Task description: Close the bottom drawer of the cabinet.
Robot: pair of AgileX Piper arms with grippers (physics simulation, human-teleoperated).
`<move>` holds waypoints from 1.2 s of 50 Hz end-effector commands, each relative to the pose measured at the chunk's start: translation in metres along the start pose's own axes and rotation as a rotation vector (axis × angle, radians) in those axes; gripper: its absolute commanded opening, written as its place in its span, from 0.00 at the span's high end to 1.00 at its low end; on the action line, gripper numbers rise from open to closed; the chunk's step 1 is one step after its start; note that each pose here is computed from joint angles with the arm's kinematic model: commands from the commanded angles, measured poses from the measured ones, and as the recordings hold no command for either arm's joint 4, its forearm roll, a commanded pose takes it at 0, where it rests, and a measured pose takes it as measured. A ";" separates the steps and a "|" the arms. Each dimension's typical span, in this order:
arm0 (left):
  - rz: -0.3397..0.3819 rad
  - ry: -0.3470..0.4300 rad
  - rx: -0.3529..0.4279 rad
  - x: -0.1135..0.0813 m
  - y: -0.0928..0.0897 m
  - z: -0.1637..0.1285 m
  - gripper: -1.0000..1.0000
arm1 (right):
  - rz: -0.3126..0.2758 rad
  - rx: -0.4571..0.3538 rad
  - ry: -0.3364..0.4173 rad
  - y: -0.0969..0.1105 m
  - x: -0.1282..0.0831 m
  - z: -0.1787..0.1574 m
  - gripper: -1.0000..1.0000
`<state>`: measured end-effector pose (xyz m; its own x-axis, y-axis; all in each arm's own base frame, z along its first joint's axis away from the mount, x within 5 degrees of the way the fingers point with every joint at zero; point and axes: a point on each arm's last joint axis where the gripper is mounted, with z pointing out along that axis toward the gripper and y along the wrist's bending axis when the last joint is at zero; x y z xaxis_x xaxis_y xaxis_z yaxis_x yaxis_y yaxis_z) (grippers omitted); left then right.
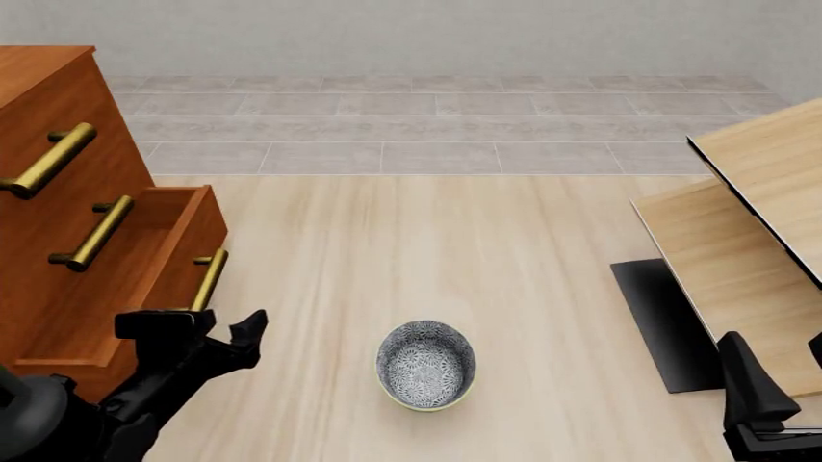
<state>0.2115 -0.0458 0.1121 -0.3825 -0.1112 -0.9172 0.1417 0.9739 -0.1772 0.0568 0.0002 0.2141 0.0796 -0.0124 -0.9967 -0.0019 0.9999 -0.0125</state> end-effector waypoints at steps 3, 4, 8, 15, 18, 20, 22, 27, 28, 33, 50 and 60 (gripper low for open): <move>0.035 0.003 -0.040 0.004 0.010 0.005 0.00 | 0.000 -0.001 0.000 0.000 0.000 0.000 0.00; 0.036 0.004 -0.041 0.004 0.010 0.005 0.00 | -0.001 -0.001 0.000 0.000 0.000 0.000 0.00; 0.042 0.003 -0.053 0.006 0.013 0.006 0.00 | -0.002 -0.002 0.001 0.000 0.001 0.000 0.00; 0.068 -0.004 -0.083 0.004 0.021 0.006 0.00 | -0.005 -0.008 0.004 0.000 0.001 0.000 0.00; 0.069 -0.005 -0.091 0.003 0.022 0.007 0.00 | -0.006 -0.009 0.004 0.001 0.000 0.000 0.00; 0.076 -0.006 -0.100 0.003 0.025 0.007 0.00 | -0.007 -0.010 0.005 0.001 0.000 0.000 0.00; 0.078 -0.006 -0.110 0.003 0.027 0.007 0.00 | -0.008 -0.010 0.005 0.001 0.000 0.000 0.00; 0.087 -0.009 -0.136 0.003 0.034 0.008 0.00 | -0.009 -0.012 0.006 0.001 0.000 0.000 0.00; 0.087 -0.009 -0.136 0.003 0.034 0.008 0.00 | -0.009 -0.012 0.006 0.001 0.000 0.000 0.00; 0.093 -0.014 -0.160 0.002 0.039 0.008 0.00 | -0.009 -0.012 0.005 0.001 0.000 0.000 0.00; 0.119 -0.027 -0.211 0.001 0.052 0.008 0.00 | -0.004 -0.009 0.004 0.001 0.000 0.001 0.00; 0.127 -0.030 -0.236 0.000 0.058 0.006 0.00 | -0.002 -0.008 0.002 0.000 0.000 0.000 0.00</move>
<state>0.2205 -0.0027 0.0988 -0.3620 0.0105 -0.9321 0.0280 0.9996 0.0004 0.0573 0.0007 0.2140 0.0762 -0.0164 -0.9970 -0.0106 0.9998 -0.0173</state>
